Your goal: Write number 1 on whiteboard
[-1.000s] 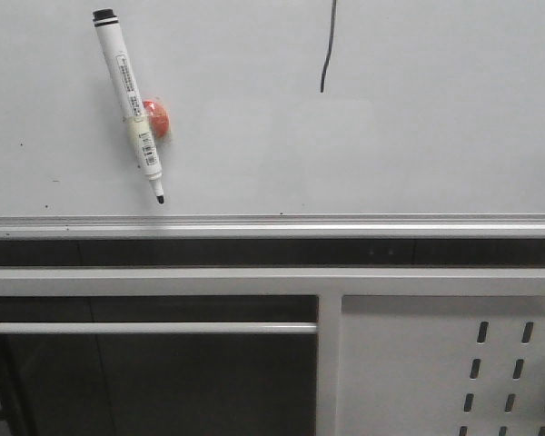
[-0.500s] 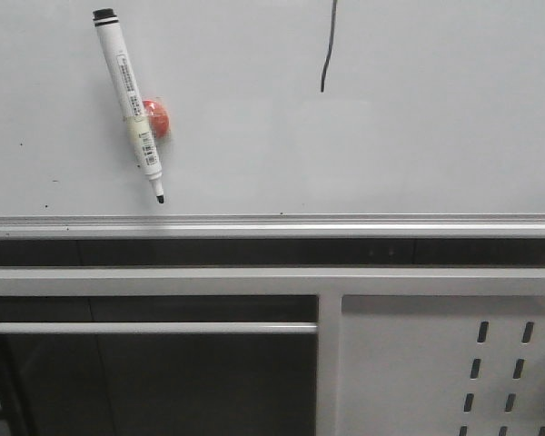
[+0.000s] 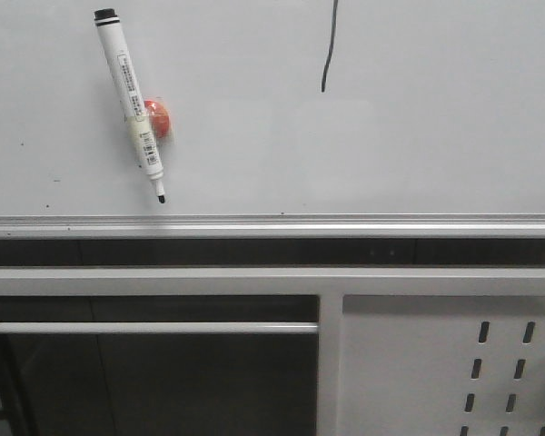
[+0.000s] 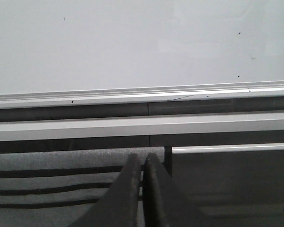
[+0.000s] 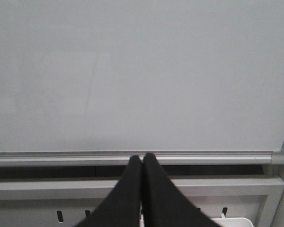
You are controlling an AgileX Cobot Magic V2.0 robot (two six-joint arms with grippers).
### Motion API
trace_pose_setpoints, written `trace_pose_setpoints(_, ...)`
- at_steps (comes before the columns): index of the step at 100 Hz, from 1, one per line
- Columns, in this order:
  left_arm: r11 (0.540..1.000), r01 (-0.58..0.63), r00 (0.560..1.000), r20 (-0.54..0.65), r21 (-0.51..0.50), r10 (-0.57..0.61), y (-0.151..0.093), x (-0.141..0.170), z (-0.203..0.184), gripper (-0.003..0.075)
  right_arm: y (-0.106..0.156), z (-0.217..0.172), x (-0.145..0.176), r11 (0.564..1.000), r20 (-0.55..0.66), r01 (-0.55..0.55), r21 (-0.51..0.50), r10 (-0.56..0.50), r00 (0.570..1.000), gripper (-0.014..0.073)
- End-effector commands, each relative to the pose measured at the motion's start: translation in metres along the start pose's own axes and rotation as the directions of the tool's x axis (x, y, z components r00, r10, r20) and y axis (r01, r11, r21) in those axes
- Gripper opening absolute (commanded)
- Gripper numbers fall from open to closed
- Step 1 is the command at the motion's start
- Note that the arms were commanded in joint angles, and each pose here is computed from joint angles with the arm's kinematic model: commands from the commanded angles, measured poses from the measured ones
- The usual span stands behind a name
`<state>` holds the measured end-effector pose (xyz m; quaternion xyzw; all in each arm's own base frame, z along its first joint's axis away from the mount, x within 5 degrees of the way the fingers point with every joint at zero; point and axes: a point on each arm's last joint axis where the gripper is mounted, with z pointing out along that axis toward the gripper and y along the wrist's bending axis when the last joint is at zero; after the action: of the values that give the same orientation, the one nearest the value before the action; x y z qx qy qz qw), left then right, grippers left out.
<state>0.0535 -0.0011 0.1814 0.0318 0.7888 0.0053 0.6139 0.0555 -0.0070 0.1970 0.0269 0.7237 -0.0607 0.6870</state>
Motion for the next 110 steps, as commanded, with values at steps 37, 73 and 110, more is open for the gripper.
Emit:
trace_pose_setpoints(37, 1.0, 0.001, 0.999, 0.054, 0.001, -0.001, 0.0, 0.002, 0.001, -0.0018, 0.001, -0.001, 0.022, 0.999, -0.168, 0.033, -0.006, -0.033, 0.985, -0.0071)
trace_pose_setpoints(73, 1.0, 0.001, 0.999, 0.054, 0.001, -0.001, 0.0, 0.002, 0.001, -0.0018, 0.001, -0.001, 0.022, 1.0, -0.168, 0.021, -0.007, -0.022, 0.986, -0.0071)
trace_pose_setpoints(110, 1.0, -0.001, 0.999, 0.054, 0.0, 0.001, 0.0, 0.002, 0.001, -0.0018, 0.001, -0.001, 0.025, 1.0, -0.194, 0.02, -0.009, -0.022, 0.981, -0.0071)
